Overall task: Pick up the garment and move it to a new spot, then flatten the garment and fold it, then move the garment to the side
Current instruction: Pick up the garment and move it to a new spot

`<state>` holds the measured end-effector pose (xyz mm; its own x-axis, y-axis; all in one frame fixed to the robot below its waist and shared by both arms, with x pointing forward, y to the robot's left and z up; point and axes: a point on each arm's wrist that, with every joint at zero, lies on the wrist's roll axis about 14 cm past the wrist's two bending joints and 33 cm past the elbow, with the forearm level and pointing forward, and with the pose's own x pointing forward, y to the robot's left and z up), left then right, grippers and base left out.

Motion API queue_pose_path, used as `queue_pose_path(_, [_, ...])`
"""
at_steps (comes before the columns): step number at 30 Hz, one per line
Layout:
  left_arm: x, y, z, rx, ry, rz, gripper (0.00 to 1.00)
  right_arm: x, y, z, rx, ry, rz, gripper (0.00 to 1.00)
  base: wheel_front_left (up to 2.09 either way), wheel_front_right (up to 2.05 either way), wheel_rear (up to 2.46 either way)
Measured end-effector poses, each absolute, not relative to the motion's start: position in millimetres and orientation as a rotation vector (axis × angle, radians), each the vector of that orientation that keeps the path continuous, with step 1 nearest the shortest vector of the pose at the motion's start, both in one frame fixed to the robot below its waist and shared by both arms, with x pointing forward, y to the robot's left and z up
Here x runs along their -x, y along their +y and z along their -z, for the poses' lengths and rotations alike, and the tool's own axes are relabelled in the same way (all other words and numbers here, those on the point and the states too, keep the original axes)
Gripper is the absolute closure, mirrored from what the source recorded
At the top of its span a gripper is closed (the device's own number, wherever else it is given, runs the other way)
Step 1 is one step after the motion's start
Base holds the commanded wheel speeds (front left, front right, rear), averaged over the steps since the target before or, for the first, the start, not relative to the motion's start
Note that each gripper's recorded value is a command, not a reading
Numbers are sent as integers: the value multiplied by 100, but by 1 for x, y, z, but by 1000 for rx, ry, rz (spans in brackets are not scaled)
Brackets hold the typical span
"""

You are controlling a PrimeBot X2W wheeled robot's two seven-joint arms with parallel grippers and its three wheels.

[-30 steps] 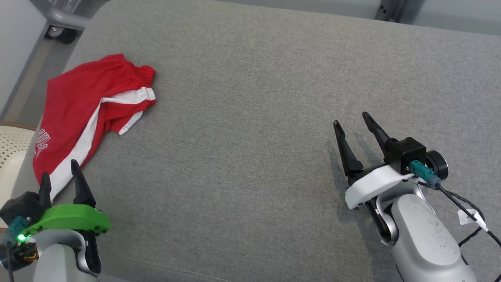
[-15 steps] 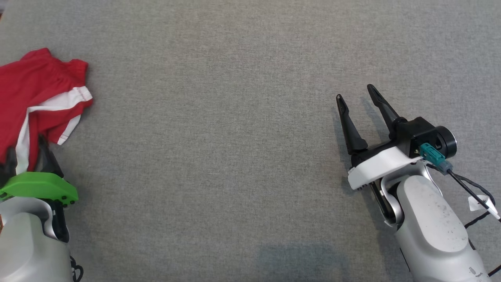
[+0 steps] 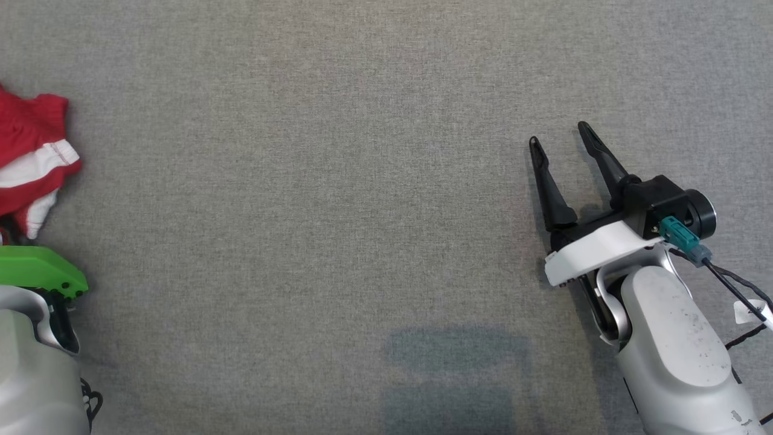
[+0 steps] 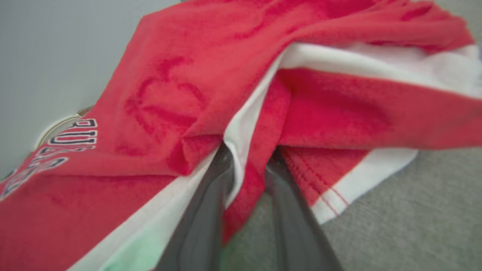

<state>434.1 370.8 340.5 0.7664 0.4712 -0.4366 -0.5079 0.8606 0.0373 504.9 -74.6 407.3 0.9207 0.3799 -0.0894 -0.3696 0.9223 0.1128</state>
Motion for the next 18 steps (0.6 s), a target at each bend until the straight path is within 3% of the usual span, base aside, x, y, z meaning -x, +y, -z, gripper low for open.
queue_pose_path(10, [-479, 345, -384, 40, 300, -390, 100, -505, -78, -419, -120, 89, -353, 0, 0, 0, 0])
queue_pose_path(18, [-519, 268, -423, 28, 168, -166, 100, -499, -86, -437, -140, 61, -318, 0, 0, 0, 0])
